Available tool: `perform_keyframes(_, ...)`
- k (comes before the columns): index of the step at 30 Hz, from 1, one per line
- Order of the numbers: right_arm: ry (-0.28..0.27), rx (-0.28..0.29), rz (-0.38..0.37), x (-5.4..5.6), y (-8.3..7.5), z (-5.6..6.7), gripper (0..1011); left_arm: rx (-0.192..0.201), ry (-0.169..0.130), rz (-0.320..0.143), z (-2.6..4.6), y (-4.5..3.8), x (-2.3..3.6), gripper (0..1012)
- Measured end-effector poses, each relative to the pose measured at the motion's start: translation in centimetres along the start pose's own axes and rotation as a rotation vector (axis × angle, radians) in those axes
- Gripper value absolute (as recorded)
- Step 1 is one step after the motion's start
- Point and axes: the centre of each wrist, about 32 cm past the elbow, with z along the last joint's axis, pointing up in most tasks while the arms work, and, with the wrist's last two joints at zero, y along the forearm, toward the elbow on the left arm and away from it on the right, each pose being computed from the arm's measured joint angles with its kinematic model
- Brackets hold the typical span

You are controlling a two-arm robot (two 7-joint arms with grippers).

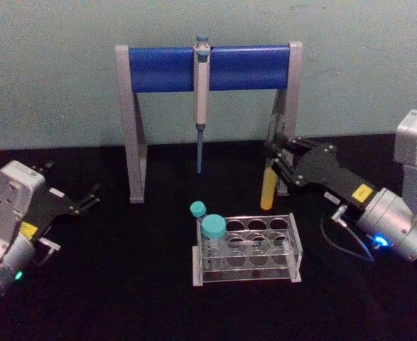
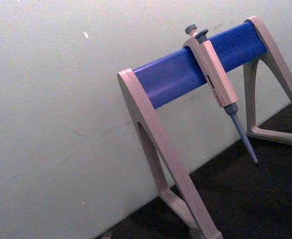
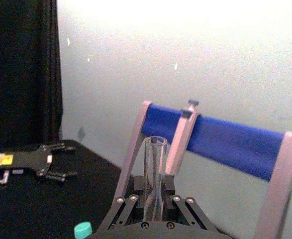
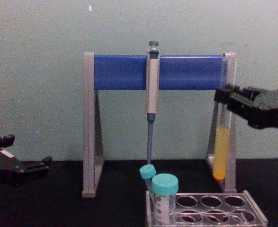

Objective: Pick up the test tube from the test tube rack, shake it, then place it back into the test tube rack.

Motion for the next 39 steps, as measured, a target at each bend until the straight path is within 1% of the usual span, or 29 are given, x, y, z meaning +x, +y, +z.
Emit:
perform_keyframes(3,-0.022,0.024,-0.025,0.1,-0.3,0.4,230,0.000,0.000,0.000,0.00,0.00,0.00,1001)
perform_keyframes(10,-0.055,0.024,-0.077,0.3,-0.4,0.8,230,0.000,0.000,0.000,0.00,0.00,0.00,1001)
perform_keyframes(13,-0.070,0.013,-0.101,0.5,0.0,1.0,230,0.000,0.000,0.000,0.00,0.00,0.00,1001)
perform_keyframes(16,-0.075,0.011,-0.105,0.8,0.5,1.1,230,0.000,0.000,0.000,0.00,0.00,0.00,1001)
perform_keyframes(20,-0.071,0.017,-0.085,1.0,1.3,1.1,230,0.000,0.000,0.000,0.00,0.00,0.00,1001)
perform_keyframes(24,-0.048,0.036,-0.035,0.9,2.1,1.2,230,0.000,0.000,0.000,0.00,0.00,0.00,1001)
perform_keyframes(28,0.001,0.040,0.026,0.8,2.3,1.4,230,0.000,0.000,0.000,0.00,0.00,0.00,1001)
perform_keyframes(31,0.040,0.026,0.063,0.7,1.9,2.0,230,0.000,0.000,0.000,0.00,0.00,0.00,1001)
perform_keyframes(32,0.059,0.014,0.080,0.7,1.5,2.3,230,0.000,0.000,0.000,0.00,0.00,0.00,1001)
perform_keyframes(36,0.080,-0.011,0.104,0.6,0.4,3.2,230,0.000,0.000,0.000,0.00,0.00,0.00,1001)
perform_keyframes(39,0.074,-0.052,0.111,0.7,-1.3,4.5,230,0.000,0.000,0.000,0.00,0.00,0.00,1002)
